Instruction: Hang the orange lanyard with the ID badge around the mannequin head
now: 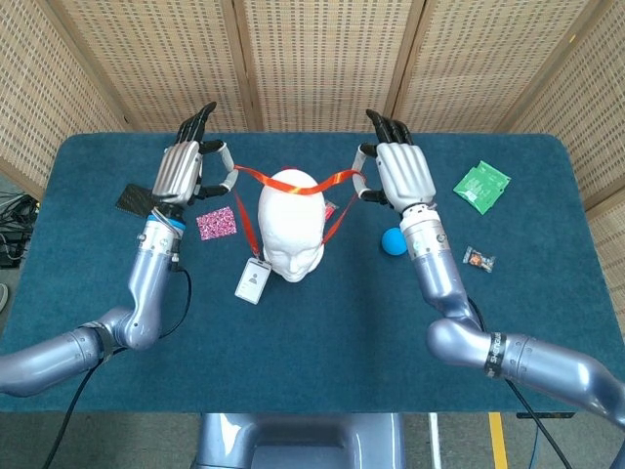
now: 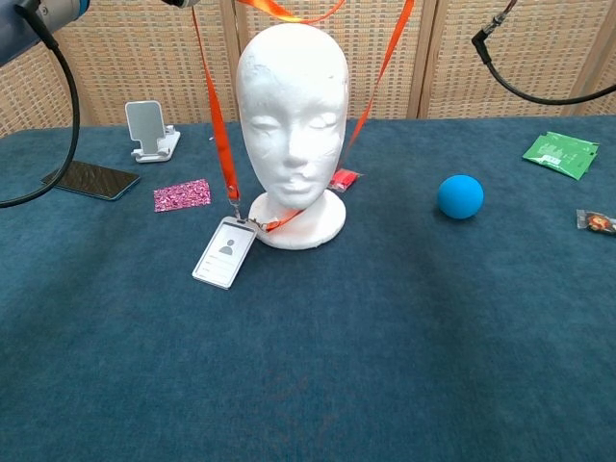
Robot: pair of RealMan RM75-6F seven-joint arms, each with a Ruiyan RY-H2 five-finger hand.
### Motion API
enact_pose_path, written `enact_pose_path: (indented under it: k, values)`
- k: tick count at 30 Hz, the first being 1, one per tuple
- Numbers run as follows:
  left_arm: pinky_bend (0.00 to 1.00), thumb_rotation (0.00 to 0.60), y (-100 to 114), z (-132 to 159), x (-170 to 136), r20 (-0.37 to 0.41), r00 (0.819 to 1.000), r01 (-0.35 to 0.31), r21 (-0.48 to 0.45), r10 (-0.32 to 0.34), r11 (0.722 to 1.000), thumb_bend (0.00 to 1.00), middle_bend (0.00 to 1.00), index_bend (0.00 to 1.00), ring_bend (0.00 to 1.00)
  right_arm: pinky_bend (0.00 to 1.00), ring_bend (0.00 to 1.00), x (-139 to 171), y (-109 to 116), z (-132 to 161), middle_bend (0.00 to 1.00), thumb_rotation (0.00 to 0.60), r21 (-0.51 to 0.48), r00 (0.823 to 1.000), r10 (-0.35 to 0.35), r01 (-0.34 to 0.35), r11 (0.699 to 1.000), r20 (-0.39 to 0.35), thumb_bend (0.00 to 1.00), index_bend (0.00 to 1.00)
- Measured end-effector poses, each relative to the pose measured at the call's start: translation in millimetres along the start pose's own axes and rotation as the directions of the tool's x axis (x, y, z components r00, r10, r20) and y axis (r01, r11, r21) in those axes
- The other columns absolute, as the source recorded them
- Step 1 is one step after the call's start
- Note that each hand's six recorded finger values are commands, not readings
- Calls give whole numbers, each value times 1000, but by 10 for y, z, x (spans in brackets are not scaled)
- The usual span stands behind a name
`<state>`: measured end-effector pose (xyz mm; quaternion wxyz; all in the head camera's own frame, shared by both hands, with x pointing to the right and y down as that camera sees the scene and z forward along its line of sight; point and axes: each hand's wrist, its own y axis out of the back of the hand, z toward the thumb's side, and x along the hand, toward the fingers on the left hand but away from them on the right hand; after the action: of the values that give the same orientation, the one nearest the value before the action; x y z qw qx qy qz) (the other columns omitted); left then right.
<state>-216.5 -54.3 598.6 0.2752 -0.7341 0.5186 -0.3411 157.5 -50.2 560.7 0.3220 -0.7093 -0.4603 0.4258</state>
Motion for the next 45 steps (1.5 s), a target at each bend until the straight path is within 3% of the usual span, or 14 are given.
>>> enact_pose_path:
  k: [9,11,12,14,15,16,18,22,36,40,45]
  values:
    - [0,600,-57,-102,196,-54,998,-22,-12,21,1000,482,0,795,0,0,0,-261,-38,-198,22,600,-9,997,-8,9,1000,72,667,729]
    - [0,600,-73,-135,224,-66,998,-25,-14,24,1000,479,0,734,0,0,0,-307,-41,-245,21,600,-17,996,-9,11,1000,84,639,690]
    - [0,600,-86,-158,240,-73,997,-24,-15,23,1000,472,0,622,0,0,0,-324,-44,-266,14,600,-19,996,-9,11,1000,89,575,591]
    - [0,600,-116,-193,259,-84,996,-20,-17,19,1000,426,0,289,0,0,0,-354,-65,-321,2,600,-22,995,-4,6,1000,102,355,281]
    - [0,600,-140,-214,268,-90,996,-15,-18,13,1000,375,0,115,0,0,0,-363,-82,-344,0,600,-21,994,1,1,1000,107,201,117]
    - [0,600,-161,-225,271,-93,996,-7,-20,5,1000,326,0,16,0,0,0,-370,-113,-376,0,600,-21,994,13,-10,1000,113,83,22]
    - [0,600,-218,-241,268,-95,995,19,-29,-21,999,277,0,0,0,0,0,-367,-173,-411,0,600,-27,992,39,-36,999,119,5,0]
    - [0,600,-265,-284,257,-103,993,52,-42,-56,998,251,0,0,0,0,0,-357,-256,-500,0,600,-57,987,82,-75,996,140,0,0]
    - [0,600,-24,-272,182,-70,997,9,-55,-13,998,196,0,0,0,0,0,-243,-108,-543,0,600,-26,991,25,-21,999,134,0,0]
    - [0,600,14,-304,125,-66,998,16,-63,-20,998,128,0,0,0,0,0,-180,-82,-545,0,600,-16,991,21,-19,1000,129,0,0]
    - [0,600,97,-379,-43,-35,999,32,-25,-32,999,128,0,0,0,0,0,-53,-13,-581,0,600,1,993,5,-5,1000,118,0,0]
